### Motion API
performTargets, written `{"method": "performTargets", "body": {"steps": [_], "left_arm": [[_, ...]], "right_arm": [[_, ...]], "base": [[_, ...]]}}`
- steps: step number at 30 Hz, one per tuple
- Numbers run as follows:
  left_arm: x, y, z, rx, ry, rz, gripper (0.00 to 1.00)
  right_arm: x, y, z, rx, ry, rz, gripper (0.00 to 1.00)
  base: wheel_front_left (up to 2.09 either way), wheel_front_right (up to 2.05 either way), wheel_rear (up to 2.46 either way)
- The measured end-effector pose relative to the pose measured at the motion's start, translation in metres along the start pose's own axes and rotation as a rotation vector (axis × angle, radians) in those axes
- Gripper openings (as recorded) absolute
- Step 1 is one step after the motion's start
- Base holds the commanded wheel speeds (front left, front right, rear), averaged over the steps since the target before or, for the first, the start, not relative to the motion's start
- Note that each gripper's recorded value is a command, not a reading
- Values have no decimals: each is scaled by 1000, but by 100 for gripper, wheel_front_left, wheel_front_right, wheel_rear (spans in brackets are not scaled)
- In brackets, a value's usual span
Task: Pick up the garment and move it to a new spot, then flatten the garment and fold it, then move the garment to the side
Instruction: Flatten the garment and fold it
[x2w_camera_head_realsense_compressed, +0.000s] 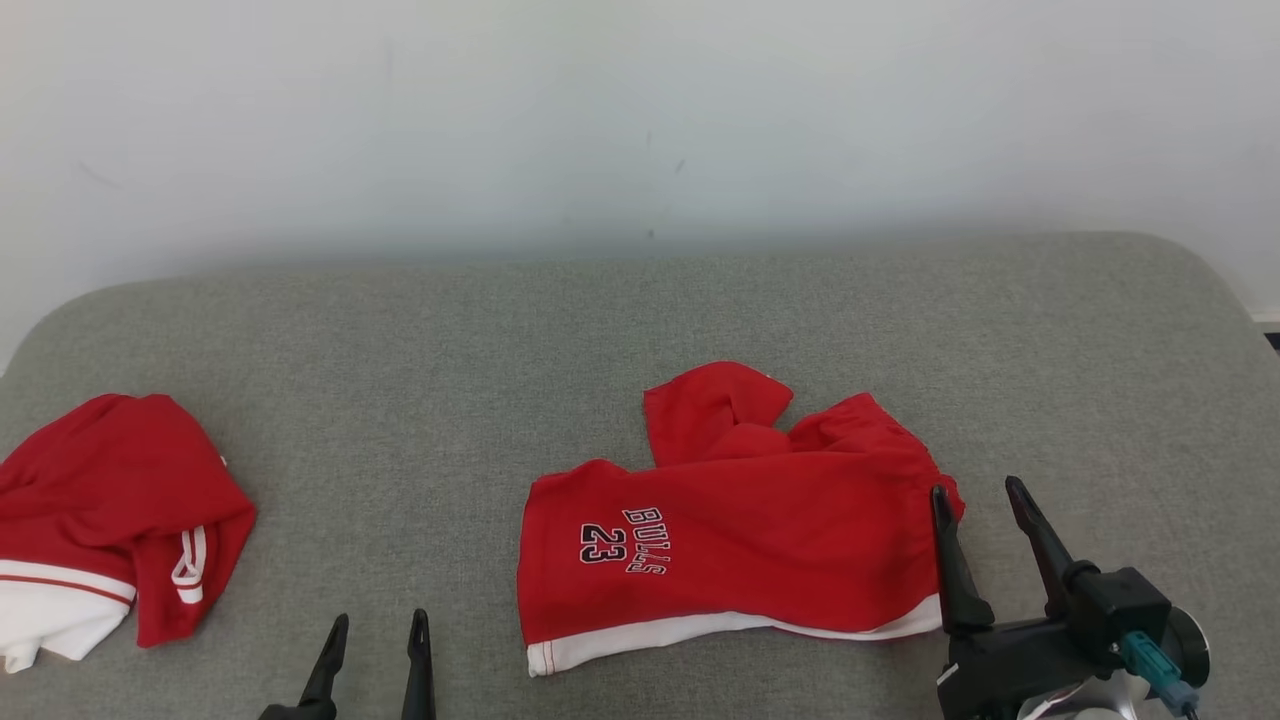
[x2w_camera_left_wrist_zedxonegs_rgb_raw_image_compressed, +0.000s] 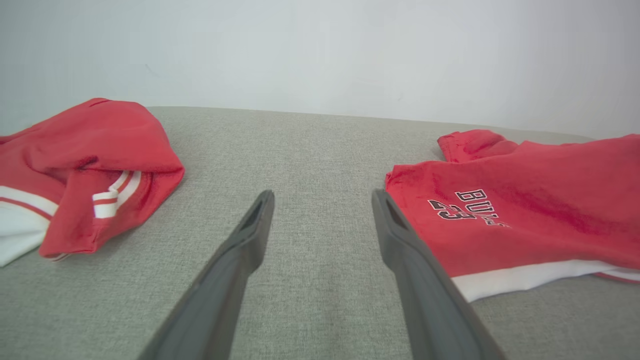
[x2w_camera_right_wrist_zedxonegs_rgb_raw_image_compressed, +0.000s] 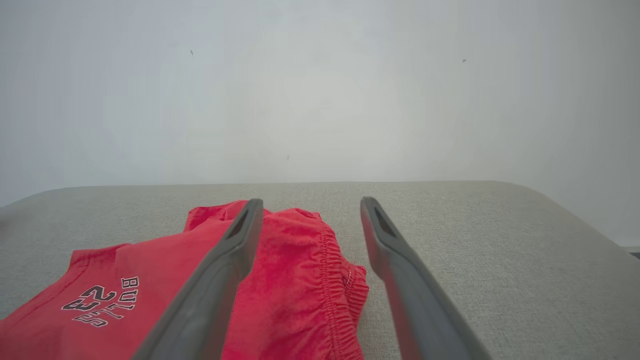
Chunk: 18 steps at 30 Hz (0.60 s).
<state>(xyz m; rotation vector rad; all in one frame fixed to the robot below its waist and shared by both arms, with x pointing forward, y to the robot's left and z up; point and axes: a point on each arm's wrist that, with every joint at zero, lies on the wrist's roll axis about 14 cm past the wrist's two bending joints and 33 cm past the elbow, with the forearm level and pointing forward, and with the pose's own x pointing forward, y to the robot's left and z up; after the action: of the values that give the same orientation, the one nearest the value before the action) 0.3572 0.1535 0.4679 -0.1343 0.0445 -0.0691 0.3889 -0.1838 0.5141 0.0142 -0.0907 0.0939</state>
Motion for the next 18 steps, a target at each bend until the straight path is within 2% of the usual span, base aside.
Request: {"method": "performTargets", "body": {"steps": [18], "left_arm": [[-13,11,8,18,-29,26,100]], "right_arm": [[-25,-3,-12,36,31,-48,100]], "base": [[0,0,0]]}}
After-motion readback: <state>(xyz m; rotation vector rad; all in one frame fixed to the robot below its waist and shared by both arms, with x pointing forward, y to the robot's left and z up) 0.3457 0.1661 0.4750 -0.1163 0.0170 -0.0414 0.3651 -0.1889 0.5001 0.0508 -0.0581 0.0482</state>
